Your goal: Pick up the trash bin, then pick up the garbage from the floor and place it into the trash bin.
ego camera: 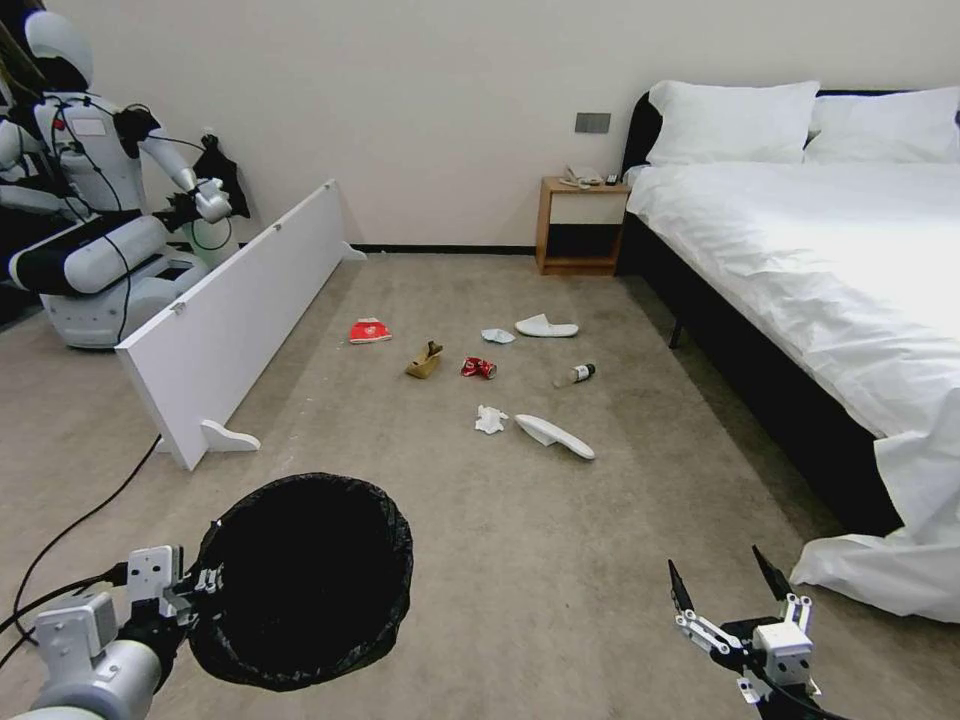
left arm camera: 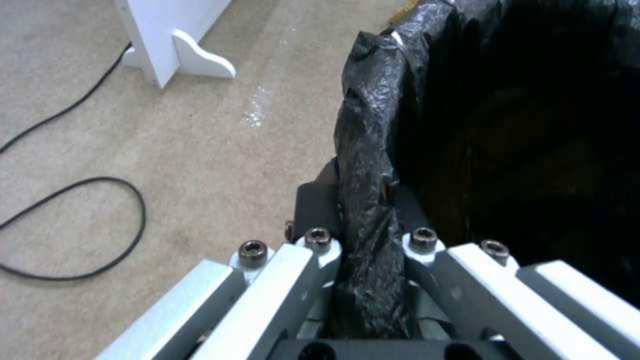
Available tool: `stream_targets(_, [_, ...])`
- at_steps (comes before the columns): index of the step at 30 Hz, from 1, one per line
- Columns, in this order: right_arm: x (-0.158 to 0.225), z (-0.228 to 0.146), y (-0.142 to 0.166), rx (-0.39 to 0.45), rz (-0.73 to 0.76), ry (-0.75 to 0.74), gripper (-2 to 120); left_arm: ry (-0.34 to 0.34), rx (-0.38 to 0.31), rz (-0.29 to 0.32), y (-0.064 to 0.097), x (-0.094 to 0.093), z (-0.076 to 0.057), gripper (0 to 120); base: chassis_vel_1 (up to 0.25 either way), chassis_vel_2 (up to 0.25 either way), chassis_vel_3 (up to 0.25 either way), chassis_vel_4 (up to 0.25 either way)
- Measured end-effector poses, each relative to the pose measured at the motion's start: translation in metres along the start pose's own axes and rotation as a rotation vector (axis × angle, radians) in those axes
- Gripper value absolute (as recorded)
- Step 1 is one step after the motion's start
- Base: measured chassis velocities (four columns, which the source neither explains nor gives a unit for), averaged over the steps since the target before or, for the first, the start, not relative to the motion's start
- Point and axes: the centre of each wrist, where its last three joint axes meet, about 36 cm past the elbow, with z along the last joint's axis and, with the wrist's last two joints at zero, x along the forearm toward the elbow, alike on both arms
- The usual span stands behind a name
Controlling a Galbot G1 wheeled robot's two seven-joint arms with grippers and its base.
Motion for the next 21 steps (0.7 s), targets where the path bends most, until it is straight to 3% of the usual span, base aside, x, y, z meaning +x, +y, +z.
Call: stream_targets(21, [0.0, -0.0007, -0.0006, -0.004, -0.01, -0.004, 100, 0.001, 0.007, 0.01, -0.002, -0.0002, 0.0003, 4, -0.092, 0.086, 0.089, -0.094])
